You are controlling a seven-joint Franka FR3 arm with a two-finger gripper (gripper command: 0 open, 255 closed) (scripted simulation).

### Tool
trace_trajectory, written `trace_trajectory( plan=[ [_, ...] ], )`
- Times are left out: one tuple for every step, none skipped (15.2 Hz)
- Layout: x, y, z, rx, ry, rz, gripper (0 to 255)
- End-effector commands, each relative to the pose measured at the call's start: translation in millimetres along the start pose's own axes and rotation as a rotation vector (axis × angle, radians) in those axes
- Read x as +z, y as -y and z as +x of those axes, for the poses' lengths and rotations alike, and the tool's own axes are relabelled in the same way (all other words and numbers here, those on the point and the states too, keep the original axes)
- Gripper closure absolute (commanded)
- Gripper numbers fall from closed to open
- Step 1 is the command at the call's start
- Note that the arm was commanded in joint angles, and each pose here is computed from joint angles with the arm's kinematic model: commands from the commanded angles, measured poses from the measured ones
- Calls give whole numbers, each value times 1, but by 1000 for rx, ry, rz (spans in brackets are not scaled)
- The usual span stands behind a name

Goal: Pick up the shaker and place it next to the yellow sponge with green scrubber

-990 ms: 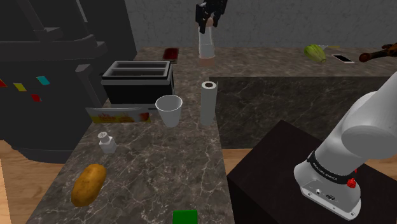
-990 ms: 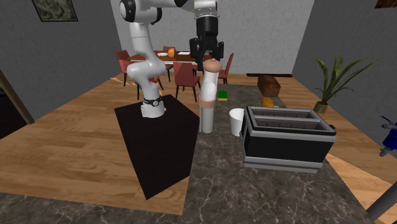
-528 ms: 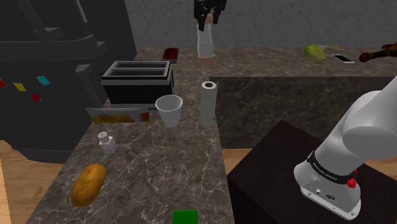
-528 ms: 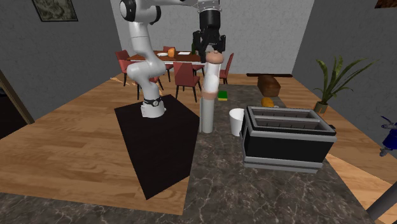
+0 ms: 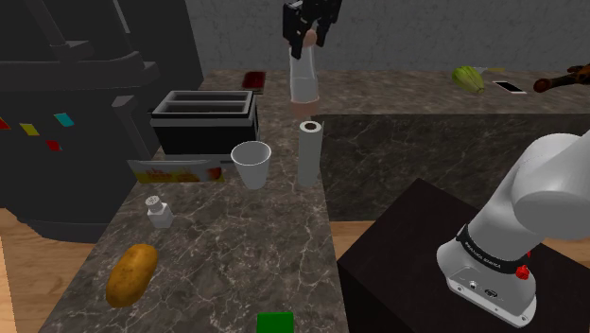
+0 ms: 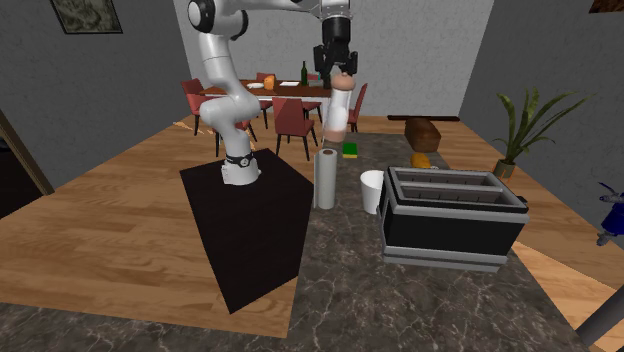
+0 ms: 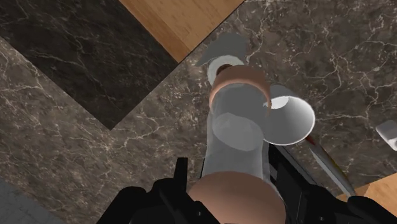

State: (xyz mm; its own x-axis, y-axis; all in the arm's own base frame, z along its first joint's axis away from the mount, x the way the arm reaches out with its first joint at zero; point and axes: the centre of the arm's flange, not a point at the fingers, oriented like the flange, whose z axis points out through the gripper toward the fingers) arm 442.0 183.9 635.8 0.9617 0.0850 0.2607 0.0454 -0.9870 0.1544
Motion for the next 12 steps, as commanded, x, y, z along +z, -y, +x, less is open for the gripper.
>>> trace_trajectory(
  plan=[
    [-8, 20, -17, 1, 0, -1, 255],
    [-12, 30, -24, 1, 0, -1, 255],
    [-16, 40, -32, 1, 0, -1, 255],
    [-19, 50, -40, 1, 0, -1, 255],
    [-23, 60, -48, 1, 0, -1, 255],
    [-27, 70, -55, 1, 0, -1, 255],
    [-31, 80, -63, 1, 0, -1, 255],
    [-35, 90, -71, 1, 0, -1, 255],
    [-38, 100, -78, 1, 0, -1, 255],
    [-42, 110, -86, 1, 0, -1, 255],
    [-46, 120, -94, 1, 0, -1, 255],
    [-50, 130, -102, 1, 0, -1, 255]
  ],
)
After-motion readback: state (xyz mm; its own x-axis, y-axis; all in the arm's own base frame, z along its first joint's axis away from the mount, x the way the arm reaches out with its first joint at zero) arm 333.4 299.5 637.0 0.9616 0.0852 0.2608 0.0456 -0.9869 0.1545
